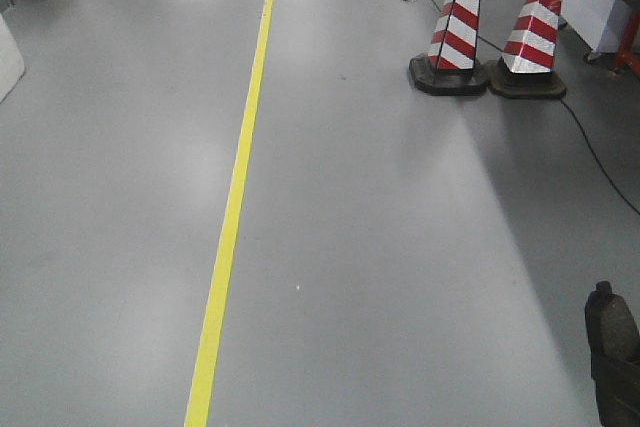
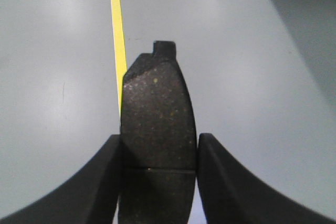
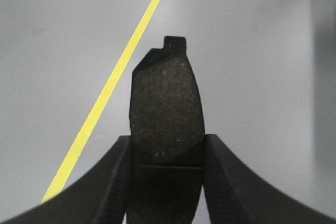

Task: Move and align brake pads A on conveyor
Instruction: 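Drive the base along the yellow line past the traffic cones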

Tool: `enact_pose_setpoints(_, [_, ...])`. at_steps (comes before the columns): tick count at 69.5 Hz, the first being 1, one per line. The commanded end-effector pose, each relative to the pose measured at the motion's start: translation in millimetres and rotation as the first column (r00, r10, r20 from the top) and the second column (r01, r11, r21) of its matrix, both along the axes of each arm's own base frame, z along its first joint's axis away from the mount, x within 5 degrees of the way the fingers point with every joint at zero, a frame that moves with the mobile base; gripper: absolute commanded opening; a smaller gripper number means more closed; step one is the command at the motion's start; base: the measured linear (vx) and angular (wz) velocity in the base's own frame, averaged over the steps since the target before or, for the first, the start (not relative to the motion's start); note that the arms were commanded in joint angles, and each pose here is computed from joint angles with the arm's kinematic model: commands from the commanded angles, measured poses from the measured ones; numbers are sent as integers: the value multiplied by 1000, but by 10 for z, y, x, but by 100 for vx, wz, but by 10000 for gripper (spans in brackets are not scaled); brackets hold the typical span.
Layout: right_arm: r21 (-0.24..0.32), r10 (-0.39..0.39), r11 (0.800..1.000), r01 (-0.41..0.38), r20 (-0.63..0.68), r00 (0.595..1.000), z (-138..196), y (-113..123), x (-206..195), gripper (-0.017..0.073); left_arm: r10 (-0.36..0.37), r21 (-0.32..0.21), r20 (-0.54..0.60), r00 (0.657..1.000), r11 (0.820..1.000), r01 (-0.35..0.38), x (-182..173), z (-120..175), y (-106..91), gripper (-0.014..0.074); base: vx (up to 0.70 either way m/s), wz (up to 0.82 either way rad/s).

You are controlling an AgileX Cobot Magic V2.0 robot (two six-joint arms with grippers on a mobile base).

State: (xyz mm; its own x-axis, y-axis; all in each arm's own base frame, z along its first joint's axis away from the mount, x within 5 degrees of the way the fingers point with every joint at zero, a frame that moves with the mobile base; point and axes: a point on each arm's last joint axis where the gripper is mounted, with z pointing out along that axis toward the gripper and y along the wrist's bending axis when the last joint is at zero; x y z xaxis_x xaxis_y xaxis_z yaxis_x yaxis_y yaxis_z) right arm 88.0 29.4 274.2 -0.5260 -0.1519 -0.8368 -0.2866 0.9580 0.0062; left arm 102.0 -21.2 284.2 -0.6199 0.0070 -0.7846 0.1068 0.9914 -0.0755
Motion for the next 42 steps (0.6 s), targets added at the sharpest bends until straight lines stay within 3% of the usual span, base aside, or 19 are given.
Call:
enact_pose_setpoints(1, [23, 14, 1000, -16, 107, 994, 159, 18, 39, 142, -9, -18, 88, 996, 1000, 11, 40, 140, -16, 3, 58, -3])
enact_pose_setpoints(42, [23, 14, 1000, -16, 107, 994, 159, 18, 39, 142, -9, -18, 86, 996, 1000, 10, 39, 139, -16, 3, 60, -3])
